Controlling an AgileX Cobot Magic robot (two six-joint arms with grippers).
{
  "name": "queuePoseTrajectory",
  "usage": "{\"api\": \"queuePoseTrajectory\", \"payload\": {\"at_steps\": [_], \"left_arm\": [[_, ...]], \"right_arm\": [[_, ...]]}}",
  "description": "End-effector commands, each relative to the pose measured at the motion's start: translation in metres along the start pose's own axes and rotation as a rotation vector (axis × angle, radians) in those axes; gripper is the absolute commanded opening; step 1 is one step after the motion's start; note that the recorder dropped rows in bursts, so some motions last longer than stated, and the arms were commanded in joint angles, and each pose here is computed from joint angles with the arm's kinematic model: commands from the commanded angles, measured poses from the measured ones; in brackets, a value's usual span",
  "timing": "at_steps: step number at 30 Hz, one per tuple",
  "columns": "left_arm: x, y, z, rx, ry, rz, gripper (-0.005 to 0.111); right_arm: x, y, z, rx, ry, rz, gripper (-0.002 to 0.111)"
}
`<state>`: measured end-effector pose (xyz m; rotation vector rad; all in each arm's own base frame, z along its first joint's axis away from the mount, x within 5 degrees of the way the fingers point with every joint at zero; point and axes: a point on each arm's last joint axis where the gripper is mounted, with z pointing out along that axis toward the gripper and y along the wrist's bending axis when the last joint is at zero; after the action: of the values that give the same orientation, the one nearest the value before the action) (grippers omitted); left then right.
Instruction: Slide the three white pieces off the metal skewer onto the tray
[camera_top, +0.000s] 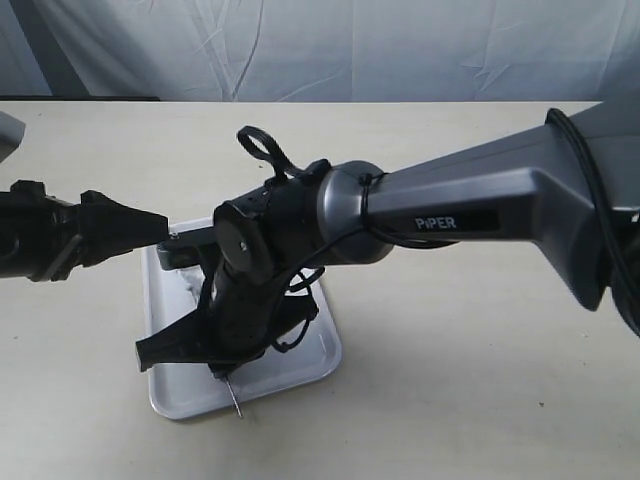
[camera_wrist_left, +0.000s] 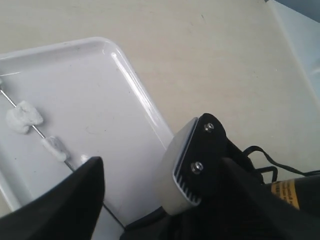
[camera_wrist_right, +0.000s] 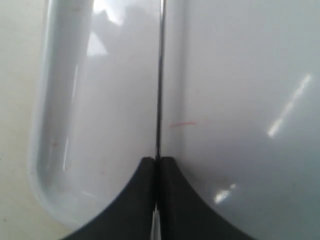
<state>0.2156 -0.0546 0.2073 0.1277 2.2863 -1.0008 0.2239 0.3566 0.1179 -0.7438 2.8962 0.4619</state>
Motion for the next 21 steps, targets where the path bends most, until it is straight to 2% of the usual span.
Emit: {"api": "queuePoseTrajectory", "payload": {"at_steps": [1,4,9,12,15,21], "left_arm": [[-0.002,-0.001,0.000,0.006,-0.006,0.002,0.062],[-0.002,-0.001,0.000,0.008,-0.005,0.002,0.062],[-0.003,0.000,-0.001,0.005,-0.012,-0.009,0.062],[-0.009,0.009,-0.008,-0.022,-0.064,-0.073,0.062],[-0.010,0.011,-0.011,-0.015,-0.074,-0.125,0.062],[-0.020,-0.003,-0.012,0.163,-0.157,-0.238,0.062]], "right_arm": [[-0.001,-0.001,0.005,0.001,-0.021,-0.009,-0.001],[0.000,-0.003,-0.004,0.033,0.002,-0.048,-0.001],[-0.001,0.000,-0.056,0.082,-0.040,-0.142,-0.001],[0.011,-0.009,-0.083,0.154,-0.044,-0.148,-0.001],[0.028,-0.018,-0.099,0.160,-0.088,-0.132,-0.001],[0.067,-0.035,-0.116,0.126,-0.132,-0.102,-0.001]]}}
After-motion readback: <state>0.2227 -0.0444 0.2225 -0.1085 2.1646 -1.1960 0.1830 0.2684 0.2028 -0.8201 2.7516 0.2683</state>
